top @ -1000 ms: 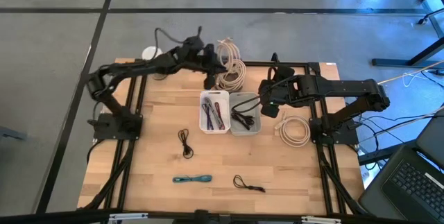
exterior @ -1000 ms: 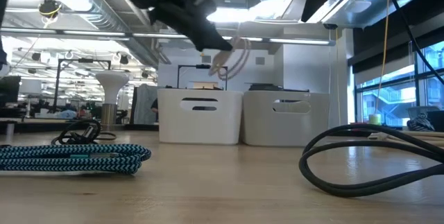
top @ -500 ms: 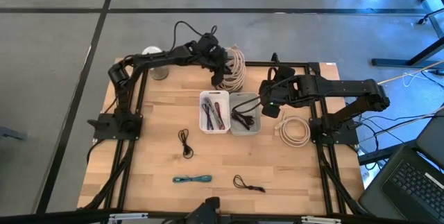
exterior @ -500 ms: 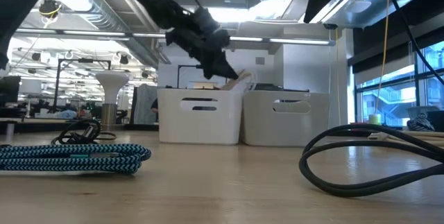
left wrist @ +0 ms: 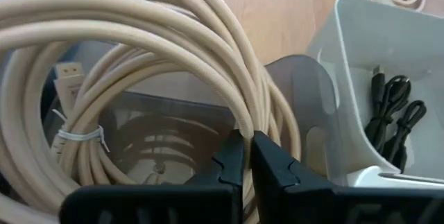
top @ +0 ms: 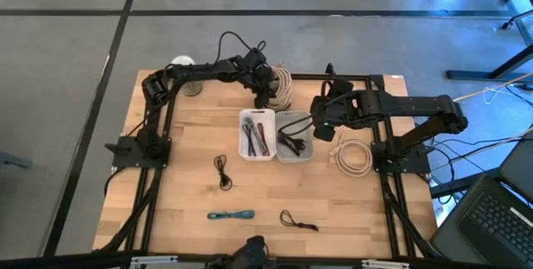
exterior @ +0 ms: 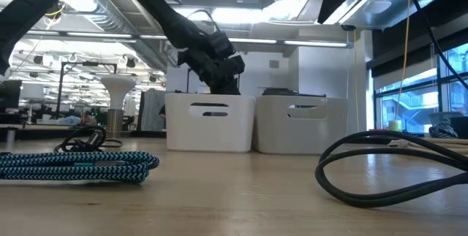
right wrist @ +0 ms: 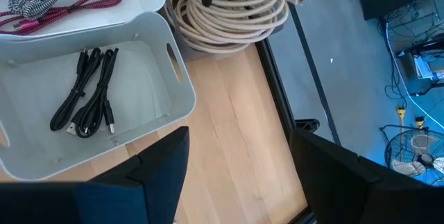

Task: Pick & Place USB Port
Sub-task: Put the brown HDMI cable into the black bin, then put the black charger cable into the gray bin

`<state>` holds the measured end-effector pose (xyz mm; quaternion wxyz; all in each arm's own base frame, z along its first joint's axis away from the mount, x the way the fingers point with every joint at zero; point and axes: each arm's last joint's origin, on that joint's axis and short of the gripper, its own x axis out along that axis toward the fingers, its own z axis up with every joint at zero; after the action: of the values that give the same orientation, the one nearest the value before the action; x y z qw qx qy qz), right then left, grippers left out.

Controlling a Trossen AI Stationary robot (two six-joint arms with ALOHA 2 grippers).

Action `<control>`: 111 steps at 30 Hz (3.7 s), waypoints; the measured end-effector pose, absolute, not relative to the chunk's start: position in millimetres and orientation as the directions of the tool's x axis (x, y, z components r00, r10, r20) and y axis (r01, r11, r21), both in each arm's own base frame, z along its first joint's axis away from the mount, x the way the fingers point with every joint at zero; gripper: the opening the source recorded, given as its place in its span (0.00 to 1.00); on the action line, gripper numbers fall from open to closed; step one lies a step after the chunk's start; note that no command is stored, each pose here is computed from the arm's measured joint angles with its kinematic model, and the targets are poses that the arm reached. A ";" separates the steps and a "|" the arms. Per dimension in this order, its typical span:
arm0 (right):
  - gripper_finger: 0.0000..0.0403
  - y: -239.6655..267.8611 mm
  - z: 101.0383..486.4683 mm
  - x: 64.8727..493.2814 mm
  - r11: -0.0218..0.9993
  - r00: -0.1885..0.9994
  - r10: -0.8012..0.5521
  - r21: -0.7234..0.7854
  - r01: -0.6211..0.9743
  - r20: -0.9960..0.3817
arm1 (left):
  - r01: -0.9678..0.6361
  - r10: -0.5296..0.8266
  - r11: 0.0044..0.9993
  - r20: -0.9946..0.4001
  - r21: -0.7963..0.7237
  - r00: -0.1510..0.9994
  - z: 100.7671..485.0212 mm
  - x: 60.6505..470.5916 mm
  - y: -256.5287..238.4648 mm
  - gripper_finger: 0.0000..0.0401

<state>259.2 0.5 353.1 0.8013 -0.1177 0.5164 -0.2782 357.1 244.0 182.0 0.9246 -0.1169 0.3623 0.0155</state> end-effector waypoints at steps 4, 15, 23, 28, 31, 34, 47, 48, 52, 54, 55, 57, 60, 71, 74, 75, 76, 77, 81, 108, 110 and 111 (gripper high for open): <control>0.63 0.5 353.1 259.2 0.817 0.312 -0.568 -0.476 0.324 -0.762 | -0.109 -0.055 0.974 -0.677 -0.198 0.734 180.7 357.4 244.1 0.04; 0.63 0.5 353.0 259.1 0.818 0.311 -0.567 -0.476 0.324 -0.763 | -0.111 -0.046 0.976 -0.674 -0.188 0.737 201.4 362.1 247.1 0.35; 0.63 0.4 352.5 257.7 0.817 0.298 -0.568 -0.480 0.320 -0.767 | -0.131 -0.086 0.963 -0.726 -0.237 0.682 252.1 363.6 248.2 0.46; 0.63 0.4 352.1 256.3 0.814 0.286 -0.568 -0.475 0.335 -0.772 | -0.123 -0.138 0.955 -0.770 -0.270 0.623 277.0 363.7 234.1 0.45; 0.63 0.4 351.9 255.9 0.813 0.282 -0.568 -0.475 0.336 -0.773 | -0.098 -0.139 0.967 -0.810 -0.235 0.569 286.7 368.3 212.2 0.43; 0.63 0.3 351.7 255.3 0.813 0.278 -0.568 -0.477 0.334 -0.775 | -0.081 -0.072 0.989 -0.874 -0.126 0.480 294.0 370.7 183.0 0.41; 0.63 4.3 348.2 237.9 0.786 0.136 -0.576 -0.499 0.365 -0.806 | 0.031 -0.048 0.999 -0.942 -0.040 0.332 287.0 337.2 39.0 0.36; 0.63 5.9 348.1 237.9 0.789 0.141 -0.575 -0.499 0.359 -0.806 | 0.020 -0.036 0.999 -0.943 -0.031 0.330 282.3 326.9 29.8 0.36; 0.63 11.6 348.1 237.7 0.797 0.154 -0.571 -0.500 0.338 -0.806 | -0.089 0.004 0.996 -0.948 -0.026 0.318 265.3 275.2 2.6 0.36; 0.63 13.4 348.3 238.1 0.799 0.163 -0.571 -0.499 0.335 -0.805 | -0.150 0.014 0.988 -0.939 -0.041 0.343 260.9 249.7 -7.7 0.36; 0.63 13.9 348.2 238.6 0.800 0.168 -0.570 -0.497 0.337 -0.804 | -0.174 0.012 0.983 -0.929 -0.057 0.369 259.8 237.9 -12.7 0.36; 0.63 14.2 348.5 240.3 0.801 0.184 -0.568 -0.489 0.345 -0.802 | -0.203 -0.002 0.974 -0.900 -0.101 0.435 258.4 218.2 -21.3 0.36; 0.63 14.7 349.0 243.7 0.804 0.214 -0.565 -0.473 0.361 -0.797 | -0.204 -0.019 0.966 -0.833 -0.157 0.553 254.6 198.6 -31.0 0.36; 0.63 15.1 349.6 246.8 0.814 0.242 -0.561 -0.474 0.335 -0.792 | -0.043 -0.112 0.976 -0.662 -0.214 0.741 222.5 202.1 -49.7 0.36; 0.63 15.1 349.6 246.9 0.814 0.242 -0.561 -0.474 0.335 -0.792 | -0.040 -0.109 0.980 -0.694 -0.195 0.711 209.9 206.5 -54.4 0.36; 0.63 15.1 349.6 246.9 0.814 0.243 -0.561 -0.474 0.336 -0.792 | -0.046 -0.098 0.982 -0.708 -0.182 0.699 206.2 208.0 -54.9 0.36; 0.63 15.1 349.7 247.2 0.814 0.245 -0.561 -0.473 0.337 -0.791 | -0.046 -0.088 0.985 -0.711 -0.167 0.698 203.8 210.5 -55.2 0.36; 0.63 15.2 349.8 247.6 0.815 0.249 -0.560 -0.472 0.337 -0.790 | -0.044 -0.075 0.988 -0.708 -0.149 0.702 202.2 213.1 -55.0 0.36; 0.63 15.2 349.8 247.9 0.817 0.251 -0.560 -0.474 0.329 -0.790 | -0.024 -0.044 0.996 -0.693 -0.088 0.720 204.9 223.4 -50.8 0.36; 0.63 15.2 350.0 248.1 0.818 0.254 -0.559 -0.474 0.327 -0.789 | 0.029 -0.109 0.991 -0.655 -0.132 0.748 224.4 232.3 -50.7 0.36; 0.63 15.2 350.0 248.1 0.816 0.254 -0.559 -0.470 0.336 -0.789 | 0.021 -0.109 0.990 -0.657 -0.140 0.746 224.2 232.1 -50.6 0.36; 0.63 15.3 350.0 248.1 0.816 0.254 -0.559 -0.469 0.338 -0.790 | 0.015 -0.108 0.989 -0.660 -0.145 0.743 224.0 231.9 -50.6 0.36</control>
<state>248.1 15.3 350.0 0.7851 -0.1022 0.5400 -0.2856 231.9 -50.6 224.0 0.9313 -0.0652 0.3569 -0.0330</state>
